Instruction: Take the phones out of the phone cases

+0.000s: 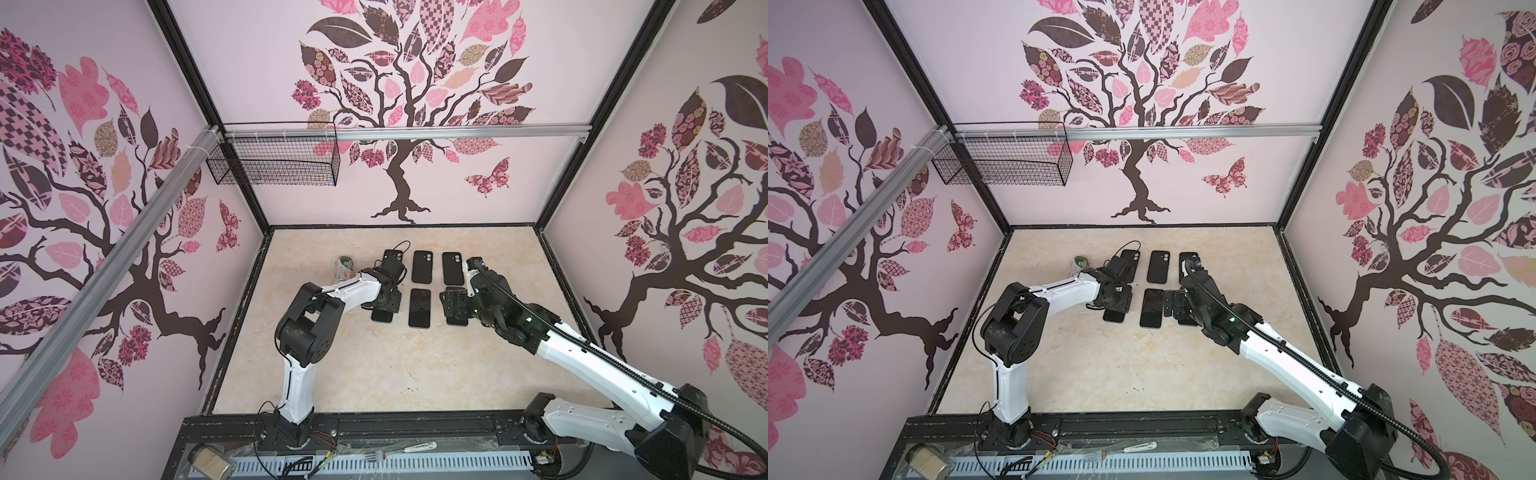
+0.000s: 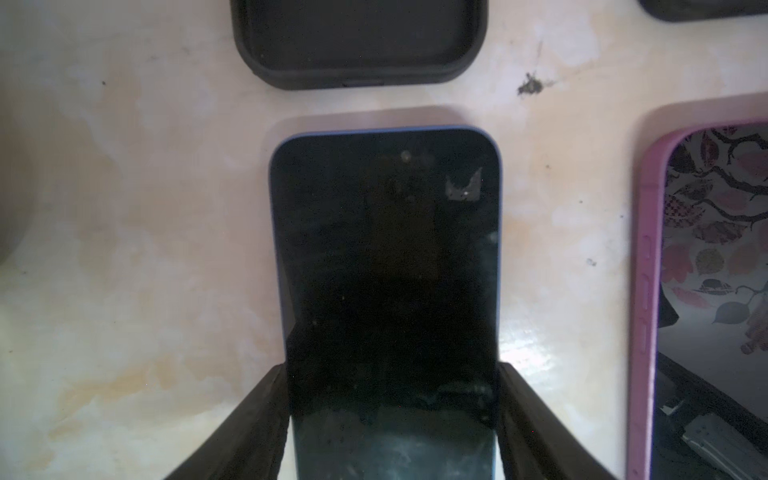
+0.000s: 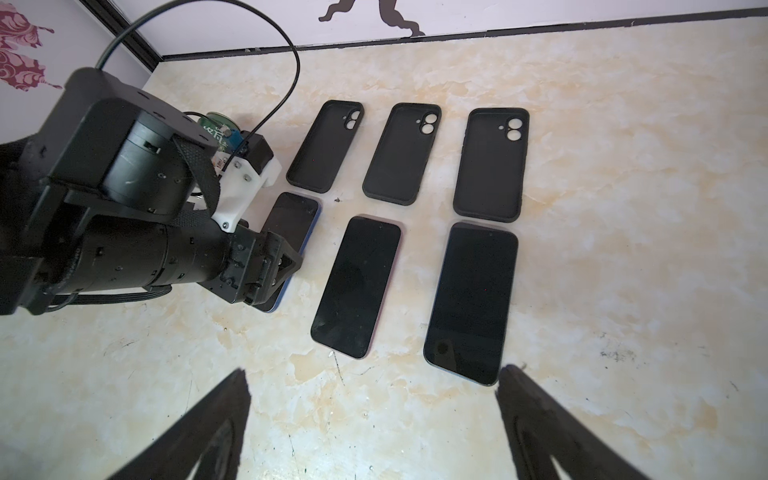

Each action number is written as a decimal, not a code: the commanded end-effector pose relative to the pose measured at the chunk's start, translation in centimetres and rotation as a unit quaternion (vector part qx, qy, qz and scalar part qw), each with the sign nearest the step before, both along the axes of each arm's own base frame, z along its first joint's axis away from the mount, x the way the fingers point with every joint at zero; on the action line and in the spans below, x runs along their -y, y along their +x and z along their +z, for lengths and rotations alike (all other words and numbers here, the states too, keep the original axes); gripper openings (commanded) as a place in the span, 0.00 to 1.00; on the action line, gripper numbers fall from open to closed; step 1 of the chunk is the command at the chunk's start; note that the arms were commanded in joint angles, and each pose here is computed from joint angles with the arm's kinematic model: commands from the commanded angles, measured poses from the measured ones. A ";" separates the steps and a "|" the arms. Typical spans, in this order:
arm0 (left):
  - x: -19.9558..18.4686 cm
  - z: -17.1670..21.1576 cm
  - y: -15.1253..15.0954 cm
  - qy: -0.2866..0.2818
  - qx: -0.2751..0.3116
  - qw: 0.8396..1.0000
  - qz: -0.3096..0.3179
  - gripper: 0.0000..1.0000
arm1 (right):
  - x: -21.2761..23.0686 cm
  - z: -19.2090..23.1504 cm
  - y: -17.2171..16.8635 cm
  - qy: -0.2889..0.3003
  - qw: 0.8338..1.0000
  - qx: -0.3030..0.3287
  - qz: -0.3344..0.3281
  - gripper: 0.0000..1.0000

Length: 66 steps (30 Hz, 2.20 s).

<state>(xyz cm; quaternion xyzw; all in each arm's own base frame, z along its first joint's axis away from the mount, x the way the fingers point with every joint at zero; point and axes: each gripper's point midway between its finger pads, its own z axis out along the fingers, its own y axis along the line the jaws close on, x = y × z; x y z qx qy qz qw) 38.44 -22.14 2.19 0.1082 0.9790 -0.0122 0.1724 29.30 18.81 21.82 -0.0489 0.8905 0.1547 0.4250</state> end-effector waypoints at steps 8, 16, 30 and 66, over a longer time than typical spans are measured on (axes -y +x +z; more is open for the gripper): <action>-0.7 -1.3 0.1 0.007 -0.015 1.000 0.017 0.78 | -0.2 -0.2 0.2 0.002 1.000 -0.007 -0.002 0.96; 0.5 3.9 1.2 -0.034 0.035 0.999 -0.002 0.98 | 0.1 1.2 0.5 0.010 1.000 0.015 -0.014 0.98; -7.5 16.0 -3.8 -0.112 0.332 0.935 0.057 0.98 | 5.4 2.0 3.2 -0.017 0.978 0.172 -0.119 1.00; -22.5 9.5 0.6 -0.006 0.472 0.874 0.111 0.98 | 20.7 -9.4 7.4 -0.047 0.937 0.256 -0.234 1.00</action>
